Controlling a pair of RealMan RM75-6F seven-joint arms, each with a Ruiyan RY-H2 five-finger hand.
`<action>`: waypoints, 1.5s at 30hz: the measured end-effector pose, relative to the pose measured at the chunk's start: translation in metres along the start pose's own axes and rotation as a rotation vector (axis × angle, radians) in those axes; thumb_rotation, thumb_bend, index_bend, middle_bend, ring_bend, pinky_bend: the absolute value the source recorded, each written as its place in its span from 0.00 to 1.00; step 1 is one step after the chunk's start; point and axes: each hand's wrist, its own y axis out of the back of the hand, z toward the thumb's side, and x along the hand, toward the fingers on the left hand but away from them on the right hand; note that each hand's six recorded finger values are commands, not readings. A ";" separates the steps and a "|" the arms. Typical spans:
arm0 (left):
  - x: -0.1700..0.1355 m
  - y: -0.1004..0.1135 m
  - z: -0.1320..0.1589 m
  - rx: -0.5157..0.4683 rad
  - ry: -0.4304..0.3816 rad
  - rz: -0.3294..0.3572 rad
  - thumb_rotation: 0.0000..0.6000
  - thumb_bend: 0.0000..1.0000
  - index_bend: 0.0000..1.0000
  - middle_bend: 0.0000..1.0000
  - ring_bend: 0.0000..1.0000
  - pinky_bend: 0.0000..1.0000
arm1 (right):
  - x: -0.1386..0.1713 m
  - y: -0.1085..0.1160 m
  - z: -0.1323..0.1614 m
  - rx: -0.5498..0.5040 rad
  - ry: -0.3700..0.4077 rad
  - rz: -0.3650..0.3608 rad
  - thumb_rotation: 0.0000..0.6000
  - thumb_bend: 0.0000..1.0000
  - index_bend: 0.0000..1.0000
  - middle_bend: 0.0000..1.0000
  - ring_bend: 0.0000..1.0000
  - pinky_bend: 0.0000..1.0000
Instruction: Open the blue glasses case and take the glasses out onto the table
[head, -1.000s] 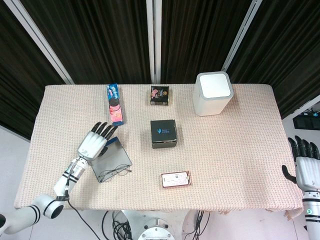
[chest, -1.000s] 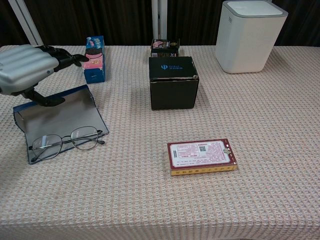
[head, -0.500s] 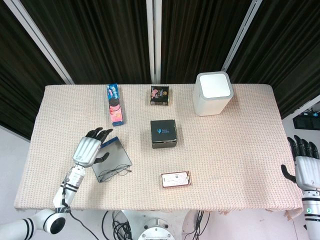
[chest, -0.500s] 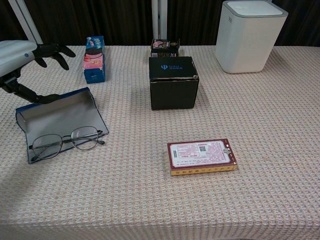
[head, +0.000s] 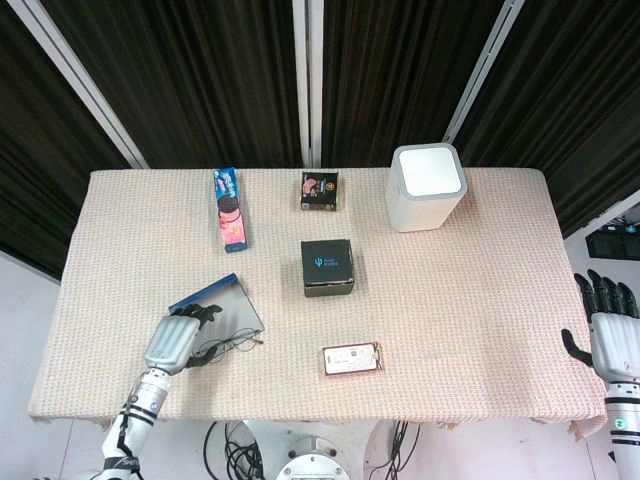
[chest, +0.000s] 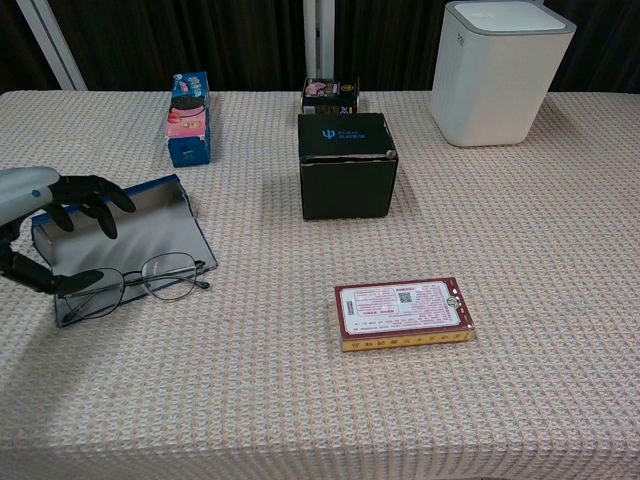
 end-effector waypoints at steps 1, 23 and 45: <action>0.001 -0.002 0.001 -0.003 -0.001 -0.002 1.00 0.30 0.23 0.32 0.21 0.29 | 0.000 0.001 0.000 -0.001 0.001 -0.002 1.00 0.29 0.00 0.00 0.00 0.00; 0.009 -0.029 0.020 -0.028 -0.021 -0.051 1.00 0.31 0.23 0.37 0.25 0.28 | 0.000 -0.004 -0.006 0.002 -0.015 0.014 1.00 0.29 0.00 0.00 0.00 0.00; 0.009 -0.039 0.028 0.033 -0.134 -0.008 1.00 0.34 0.44 0.76 0.56 0.43 | 0.000 -0.003 -0.007 0.005 -0.018 0.013 1.00 0.29 0.00 0.00 0.00 0.00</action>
